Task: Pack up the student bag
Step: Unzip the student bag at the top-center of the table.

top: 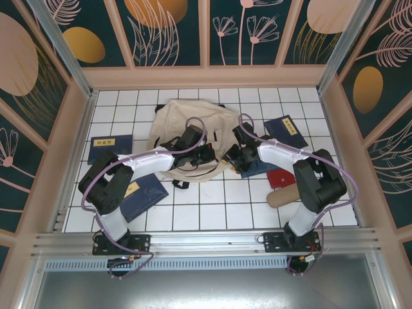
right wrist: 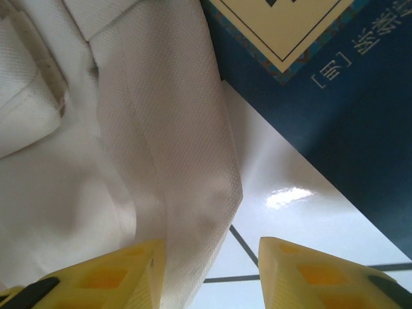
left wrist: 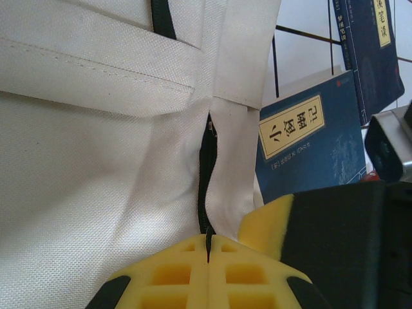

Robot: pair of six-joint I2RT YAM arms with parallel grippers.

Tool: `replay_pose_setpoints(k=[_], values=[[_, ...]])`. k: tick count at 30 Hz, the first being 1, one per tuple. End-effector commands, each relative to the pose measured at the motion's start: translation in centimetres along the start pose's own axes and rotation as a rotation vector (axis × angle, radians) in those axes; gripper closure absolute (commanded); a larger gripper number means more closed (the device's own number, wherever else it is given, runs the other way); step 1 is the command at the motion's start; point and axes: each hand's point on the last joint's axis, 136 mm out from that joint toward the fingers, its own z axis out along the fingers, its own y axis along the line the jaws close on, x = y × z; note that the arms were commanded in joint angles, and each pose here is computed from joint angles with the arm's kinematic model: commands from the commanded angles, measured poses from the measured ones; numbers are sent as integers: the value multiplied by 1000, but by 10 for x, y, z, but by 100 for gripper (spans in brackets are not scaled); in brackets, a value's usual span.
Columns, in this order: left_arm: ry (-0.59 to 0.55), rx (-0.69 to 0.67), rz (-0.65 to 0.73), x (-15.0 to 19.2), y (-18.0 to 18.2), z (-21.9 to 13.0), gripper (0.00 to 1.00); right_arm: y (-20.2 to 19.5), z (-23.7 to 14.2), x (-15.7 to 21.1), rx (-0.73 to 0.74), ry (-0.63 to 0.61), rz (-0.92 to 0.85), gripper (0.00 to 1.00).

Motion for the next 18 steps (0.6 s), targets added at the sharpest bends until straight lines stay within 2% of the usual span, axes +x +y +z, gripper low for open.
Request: replay_pose_setpoints(k=[1,6,13,16,18], values=[[-23,-7,13,-6,0,-7,100,3,7,-9,2,-26,18,61],[-22,-9,12,-5,-1,-10,100,8,11,-21,-16,-47,31,65],[-35,-29,12,-6,1,-17,100,4,11,-33,2,-114,57,91],[-25,-57,9,-3,7,-17,100,-4,13,-43,25,-163,82,97],[-38,-57,11,-5,4,-29,100,-10,15,-51,47,-198,107,100]])
